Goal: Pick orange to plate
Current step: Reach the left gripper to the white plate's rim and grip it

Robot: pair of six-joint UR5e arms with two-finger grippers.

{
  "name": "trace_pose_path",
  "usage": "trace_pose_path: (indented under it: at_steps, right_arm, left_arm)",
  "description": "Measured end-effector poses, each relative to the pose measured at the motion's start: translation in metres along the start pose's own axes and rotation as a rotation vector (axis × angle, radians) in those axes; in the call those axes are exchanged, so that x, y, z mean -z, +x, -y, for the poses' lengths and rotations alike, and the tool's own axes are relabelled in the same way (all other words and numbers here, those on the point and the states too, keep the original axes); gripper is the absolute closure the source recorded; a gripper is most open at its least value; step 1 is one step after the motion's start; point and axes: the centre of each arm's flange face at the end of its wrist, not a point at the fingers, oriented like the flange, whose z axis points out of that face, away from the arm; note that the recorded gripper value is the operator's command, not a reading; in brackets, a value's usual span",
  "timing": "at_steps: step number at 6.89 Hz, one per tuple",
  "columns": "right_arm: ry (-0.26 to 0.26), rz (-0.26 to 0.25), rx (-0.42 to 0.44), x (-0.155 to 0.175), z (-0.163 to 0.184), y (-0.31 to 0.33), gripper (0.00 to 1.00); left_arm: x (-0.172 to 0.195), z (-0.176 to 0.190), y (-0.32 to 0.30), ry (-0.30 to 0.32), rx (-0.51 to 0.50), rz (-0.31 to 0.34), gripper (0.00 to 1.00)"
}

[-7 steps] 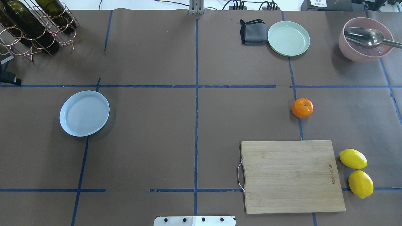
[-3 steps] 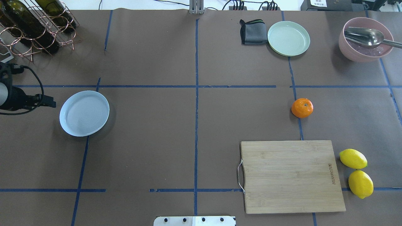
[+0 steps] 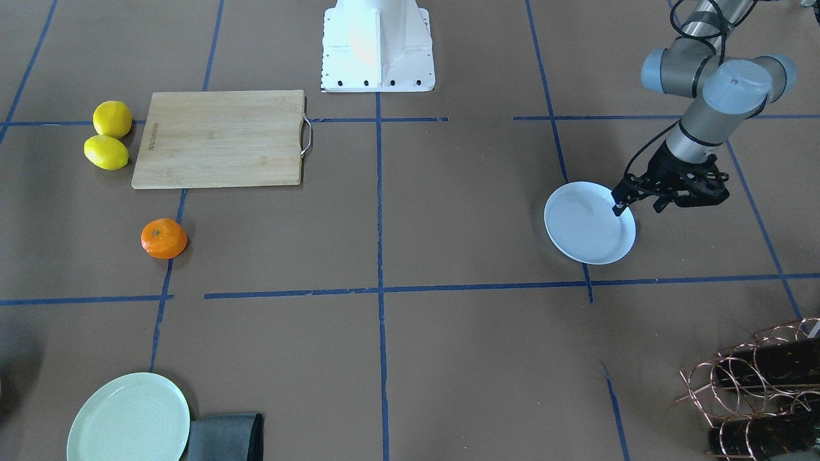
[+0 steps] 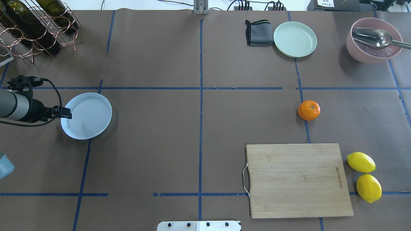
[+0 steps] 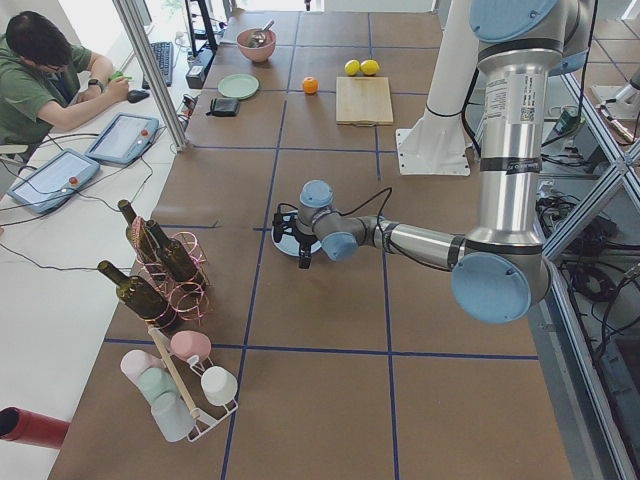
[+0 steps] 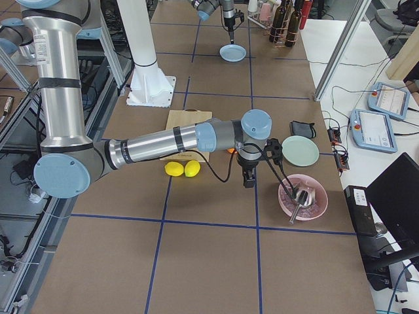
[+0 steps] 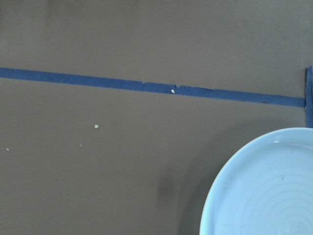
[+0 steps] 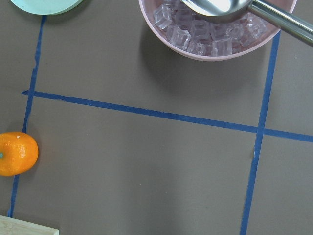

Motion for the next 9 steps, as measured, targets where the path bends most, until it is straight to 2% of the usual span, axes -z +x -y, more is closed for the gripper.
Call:
trace_pose_path:
  at_steps: [1,4,5,7,9]
  right_arm:
    - [0.000,0.000,0.000,0.000,0.000,0.000,0.00]
    - [0.000,0.000,-0.001,0.000,0.000,0.000,0.00]
    - [0.000,0.000,-0.001,0.000,0.000,0.000,0.00]
    - [0.003,0.000,0.001,0.001,0.000,-0.002,0.00]
    - [0.009,0.000,0.006,0.004,0.001,-0.005,0.00]
  left_arm:
    - [-0.005,-0.002,0.004,0.000,-0.004,0.003,0.20]
    - [-0.008,-0.002,0.005,0.009,-0.014,0.011,0.86]
    - [-0.007,-0.002,0.006,0.010,-0.016,0.010,1.00]
    - [-0.002,-0.001,0.010,0.016,-0.021,-0.002,1.00]
    - [0.032,0.006,0.021,0.016,-0.027,-0.063,1.00]
